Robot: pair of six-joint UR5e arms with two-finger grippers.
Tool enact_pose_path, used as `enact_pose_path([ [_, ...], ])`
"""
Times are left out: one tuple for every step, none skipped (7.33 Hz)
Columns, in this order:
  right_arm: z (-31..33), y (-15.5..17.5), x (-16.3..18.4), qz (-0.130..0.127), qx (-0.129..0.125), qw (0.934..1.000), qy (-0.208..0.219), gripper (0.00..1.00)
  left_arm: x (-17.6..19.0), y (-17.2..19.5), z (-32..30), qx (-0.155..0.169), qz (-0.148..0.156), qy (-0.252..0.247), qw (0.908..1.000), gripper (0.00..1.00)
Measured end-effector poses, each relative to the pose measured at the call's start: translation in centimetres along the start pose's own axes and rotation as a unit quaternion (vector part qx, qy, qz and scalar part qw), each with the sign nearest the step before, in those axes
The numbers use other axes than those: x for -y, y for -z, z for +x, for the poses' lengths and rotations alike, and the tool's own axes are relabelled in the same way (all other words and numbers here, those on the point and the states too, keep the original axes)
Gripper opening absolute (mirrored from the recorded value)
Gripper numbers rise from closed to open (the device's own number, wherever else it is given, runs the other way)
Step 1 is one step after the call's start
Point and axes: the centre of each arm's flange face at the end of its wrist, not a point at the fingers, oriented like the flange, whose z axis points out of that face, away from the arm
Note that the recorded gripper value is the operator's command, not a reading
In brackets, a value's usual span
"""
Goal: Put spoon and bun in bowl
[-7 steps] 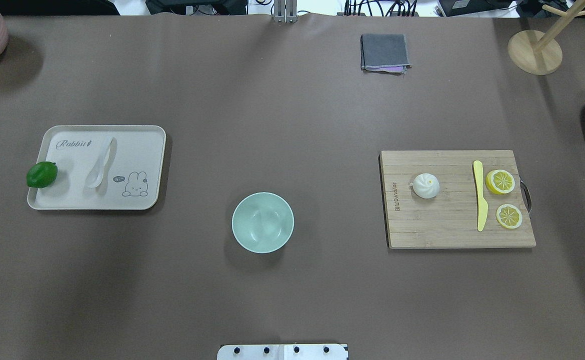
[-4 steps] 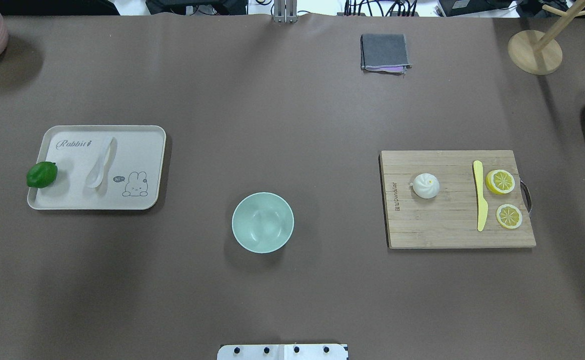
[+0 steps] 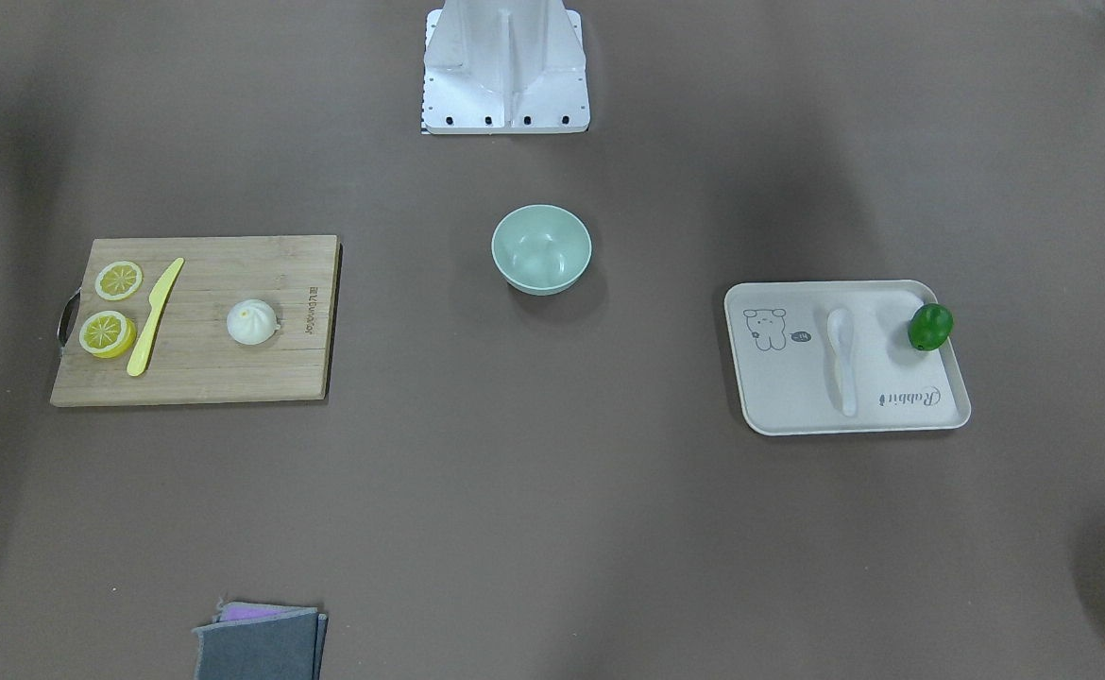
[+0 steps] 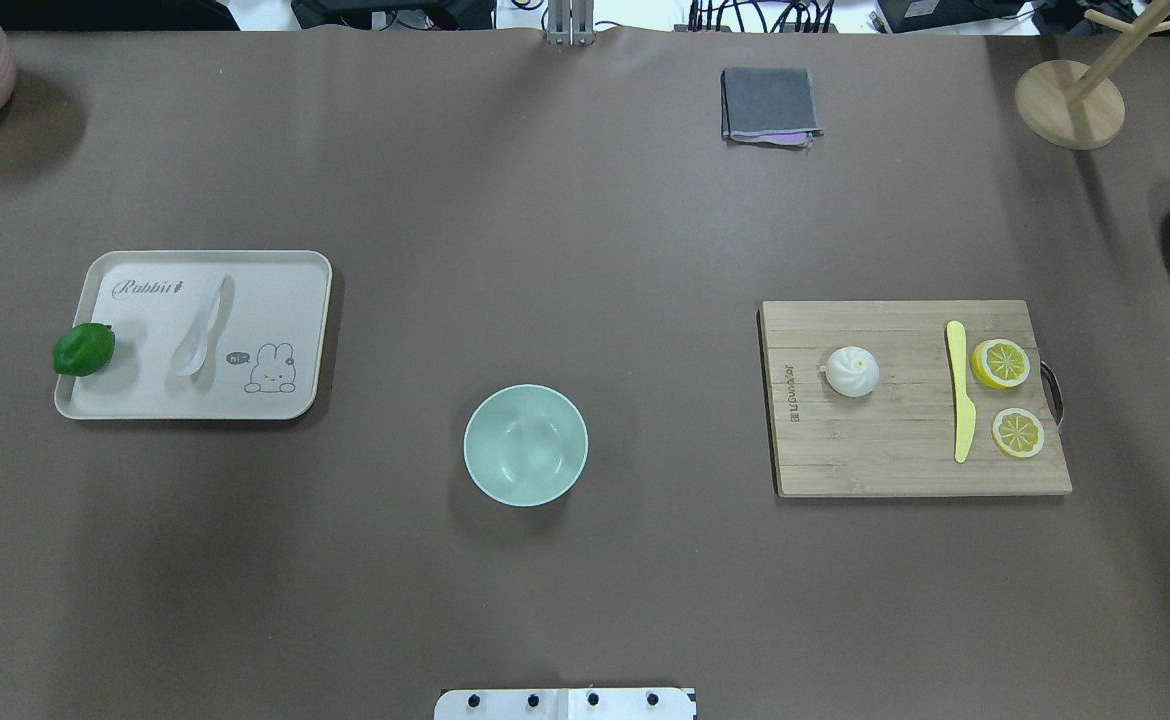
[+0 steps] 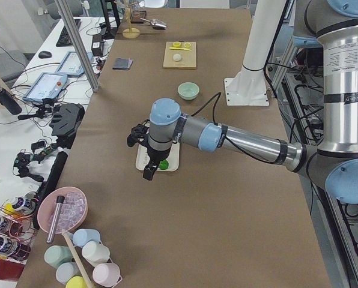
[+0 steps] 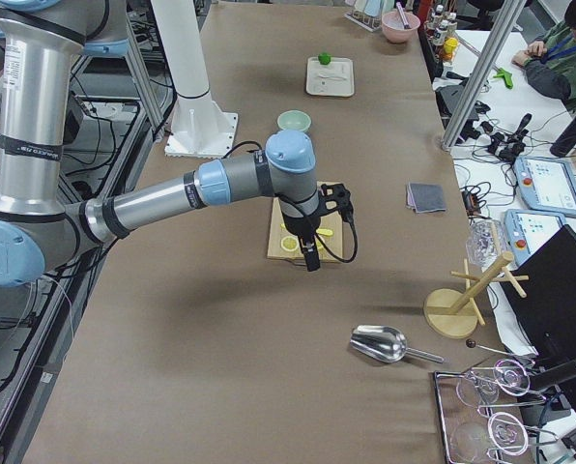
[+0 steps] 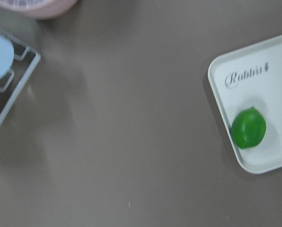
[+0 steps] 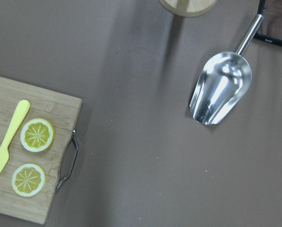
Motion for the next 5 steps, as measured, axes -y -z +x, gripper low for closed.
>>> enact_pose_path([
  [-0.1, 0.3, 0.4, 0.007, 0.003, 1.0000, 0.004, 1.00, 0.3, -0.4, -0.4, 0.000, 0.011, -0.011, 0.9999, 0.98],
  [-0.1, 0.2, 0.5, 0.011, 0.007, 0.9999, 0.007, 1.00, 0.5, -0.7, -0.6, 0.001, 0.021, -0.020, 0.9996, 0.98],
  [-0.1, -0.1, 0.7, 0.013, 0.013, 0.9998, 0.009, 1.00, 0.7, -1.0, -0.8, 0.002, 0.033, -0.022, 0.9992, 0.98],
  [-0.4, -0.7, 1.0, 0.010, 0.019, 0.9997, 0.011, 1.00, 1.1, -1.8, -0.7, -0.001, 0.043, -0.013, 0.9990, 0.98],
  [-1.8, -1.9, 1.9, 0.001, 0.027, 0.9996, 0.011, 1.00, 1.9, -3.4, 0.3, -0.010, 0.042, 0.002, 0.9991, 0.98],
])
